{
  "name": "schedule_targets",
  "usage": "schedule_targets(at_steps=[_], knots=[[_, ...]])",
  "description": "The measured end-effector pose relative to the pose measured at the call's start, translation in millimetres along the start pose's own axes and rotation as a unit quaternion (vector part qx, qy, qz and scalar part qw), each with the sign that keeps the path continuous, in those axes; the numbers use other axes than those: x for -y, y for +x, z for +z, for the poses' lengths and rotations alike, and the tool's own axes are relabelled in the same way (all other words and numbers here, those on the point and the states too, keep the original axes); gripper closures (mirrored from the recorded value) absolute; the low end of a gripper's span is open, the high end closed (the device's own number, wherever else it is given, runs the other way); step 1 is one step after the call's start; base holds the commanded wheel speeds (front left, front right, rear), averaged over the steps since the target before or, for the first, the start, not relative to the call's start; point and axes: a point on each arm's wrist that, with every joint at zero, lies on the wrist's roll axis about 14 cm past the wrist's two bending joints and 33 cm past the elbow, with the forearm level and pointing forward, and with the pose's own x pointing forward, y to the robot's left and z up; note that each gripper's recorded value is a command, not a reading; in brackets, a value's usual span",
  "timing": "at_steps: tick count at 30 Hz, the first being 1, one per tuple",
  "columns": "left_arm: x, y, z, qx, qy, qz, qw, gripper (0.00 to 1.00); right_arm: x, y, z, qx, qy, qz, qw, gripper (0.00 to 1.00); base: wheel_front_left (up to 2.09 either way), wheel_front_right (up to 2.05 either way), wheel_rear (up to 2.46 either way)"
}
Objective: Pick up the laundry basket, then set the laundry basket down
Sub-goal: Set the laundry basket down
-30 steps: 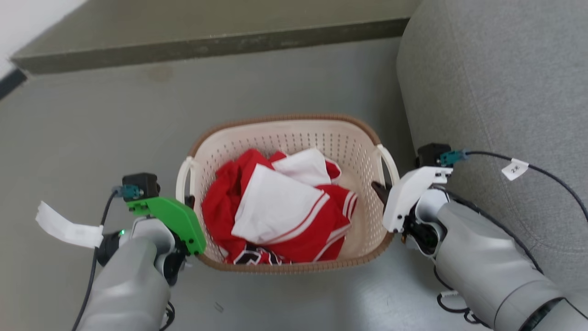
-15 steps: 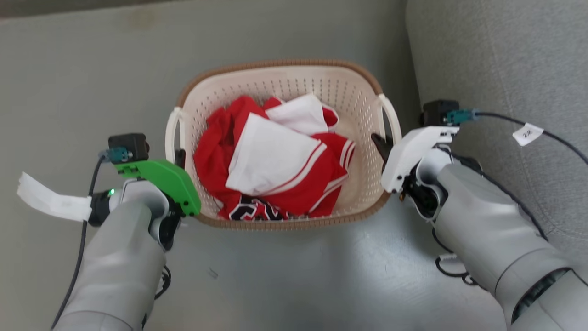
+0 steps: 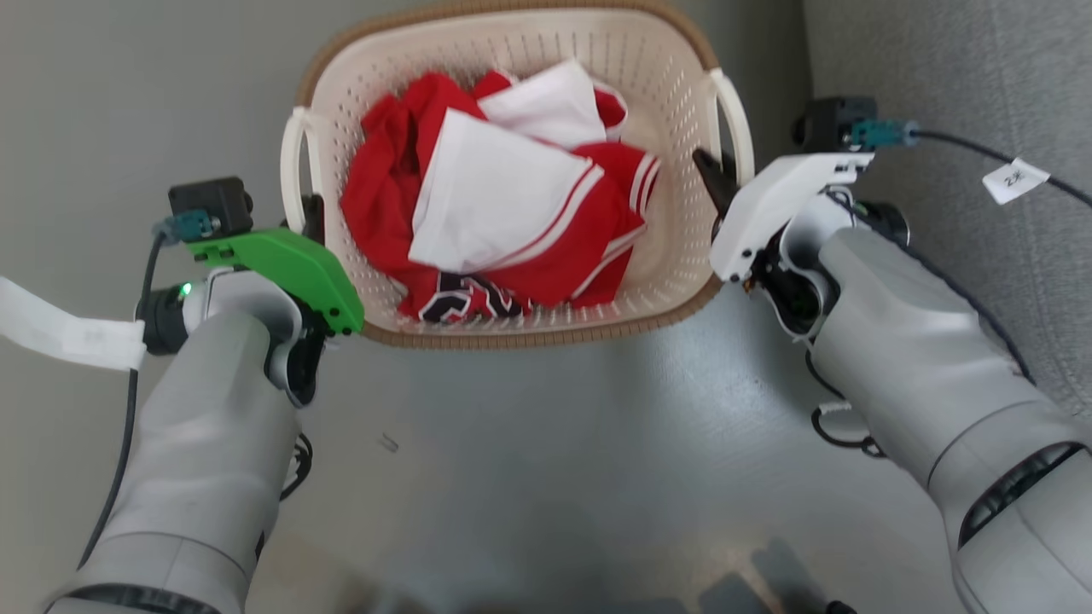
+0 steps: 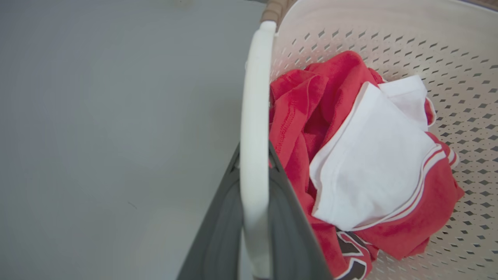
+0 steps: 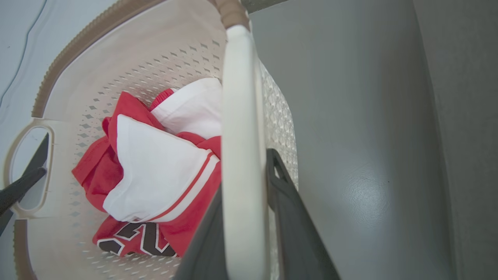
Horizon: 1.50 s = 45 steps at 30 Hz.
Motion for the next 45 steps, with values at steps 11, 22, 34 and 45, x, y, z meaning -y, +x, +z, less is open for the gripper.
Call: schedule_targets(at_steps=[11, 22, 34, 45], knots=[[-15, 33, -12, -0.006, -0.001, 0.013, 1.0, 1.0, 14, 35, -5, 0.006, -0.001, 0.003, 1.0, 1.0, 0.0, 0.0, 0.0], [-30, 62, -27, -0.016, 0.003, 0.022, 1.0, 1.0, 27, 64, -22, -0.002, 0.009, 0.003, 1.0, 1.0, 0.0, 0.0, 0.0], [-50, 84, -47, -0.025, -0.004, 0.04, 0.999, 1.0, 36, 92, -45, -0.017, 0.021, 0.006, 1.0, 1.0, 0.0, 0.0, 0.0], [-65, 93, -60, -0.032, -0.007, 0.055, 0.998, 1.0, 36, 111, -59, -0.026, 0.026, 0.015, 0.999, 1.0, 0.0, 0.0, 0.0]])
